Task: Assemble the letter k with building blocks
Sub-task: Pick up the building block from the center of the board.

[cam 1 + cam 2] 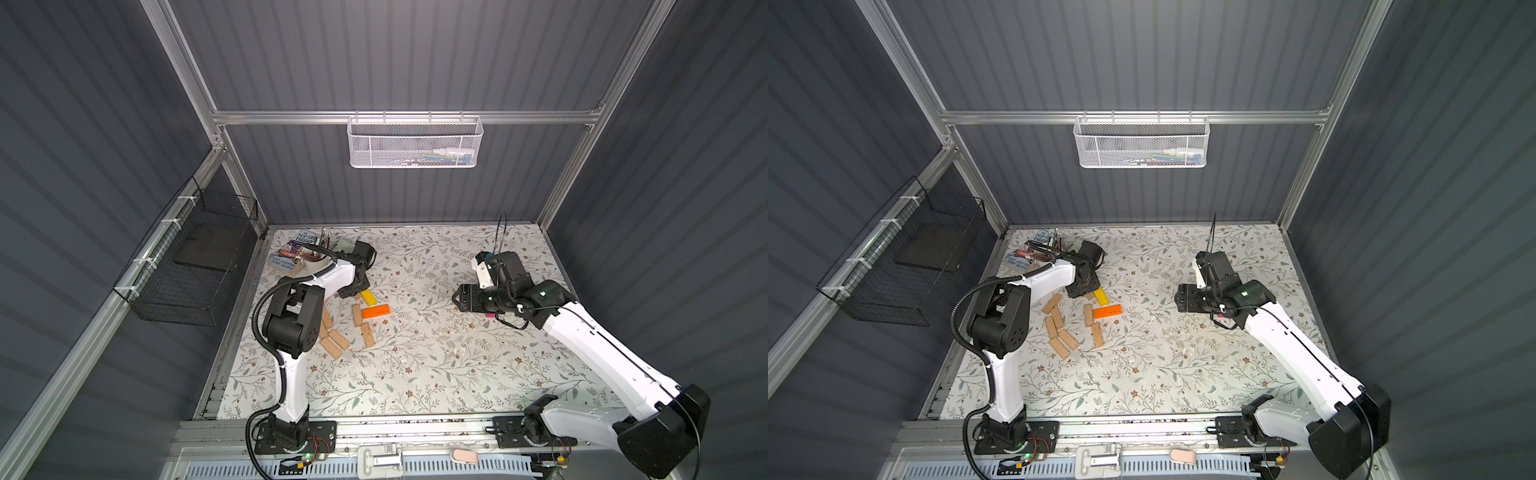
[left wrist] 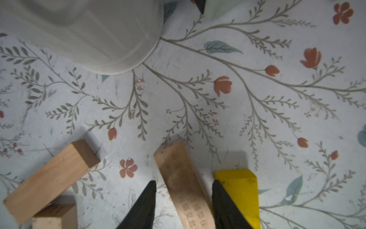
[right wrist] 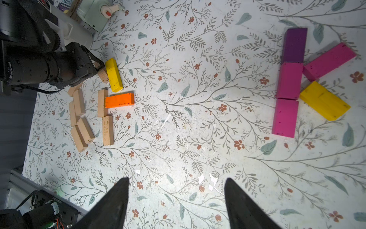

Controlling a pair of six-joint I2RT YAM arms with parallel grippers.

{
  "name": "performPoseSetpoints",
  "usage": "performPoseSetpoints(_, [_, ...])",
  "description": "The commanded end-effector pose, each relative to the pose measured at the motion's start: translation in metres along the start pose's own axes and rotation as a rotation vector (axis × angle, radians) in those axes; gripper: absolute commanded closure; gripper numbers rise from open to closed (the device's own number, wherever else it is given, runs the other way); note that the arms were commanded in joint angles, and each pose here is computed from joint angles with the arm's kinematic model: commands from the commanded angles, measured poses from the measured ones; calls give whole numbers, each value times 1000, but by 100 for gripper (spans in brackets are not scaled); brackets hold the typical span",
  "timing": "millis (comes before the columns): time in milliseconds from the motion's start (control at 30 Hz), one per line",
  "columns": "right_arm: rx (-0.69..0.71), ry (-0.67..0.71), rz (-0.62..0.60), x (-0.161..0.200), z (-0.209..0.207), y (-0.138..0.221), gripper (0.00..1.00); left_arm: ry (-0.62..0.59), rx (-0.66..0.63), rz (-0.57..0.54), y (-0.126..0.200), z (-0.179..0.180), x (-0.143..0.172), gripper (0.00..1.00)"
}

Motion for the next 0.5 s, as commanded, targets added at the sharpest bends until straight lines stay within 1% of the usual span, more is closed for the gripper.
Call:
performPoseSetpoints(0, [-2,-3,10,0,4,5,24,-12,11,35,-11,1,7,58])
performPoseSetpoints(67, [-5,-5,11,-1,5,6,24,-13,15,39,-11,1,8,62])
performPoseSetpoints(133, [-15,-7,10,-1,7,8,24,-9,10,47,-11,2,10,62])
performPoseSetpoints(300, [-38,-15,-3,-1,9,14,23,-9,-4,70,-14,4,15,54])
performPoseSetpoints(367, [-39,-19,-5,0,9,16,23,-11,-5,74,-15,4,16,54])
performPoseSetpoints(467, [-47,-29,-9,0,9,18,23,-19,-4,82,-15,5,19,57])
Point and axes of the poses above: each gripper's point midway between its finger pads, its own y axis back along the fingers, its own z axis along the line the jaws close on, x = y × z, the point moved 6 cm from there along y, back along the fingers, and after that the axes turned 13 degrees about -y, right-handed, at the moved point
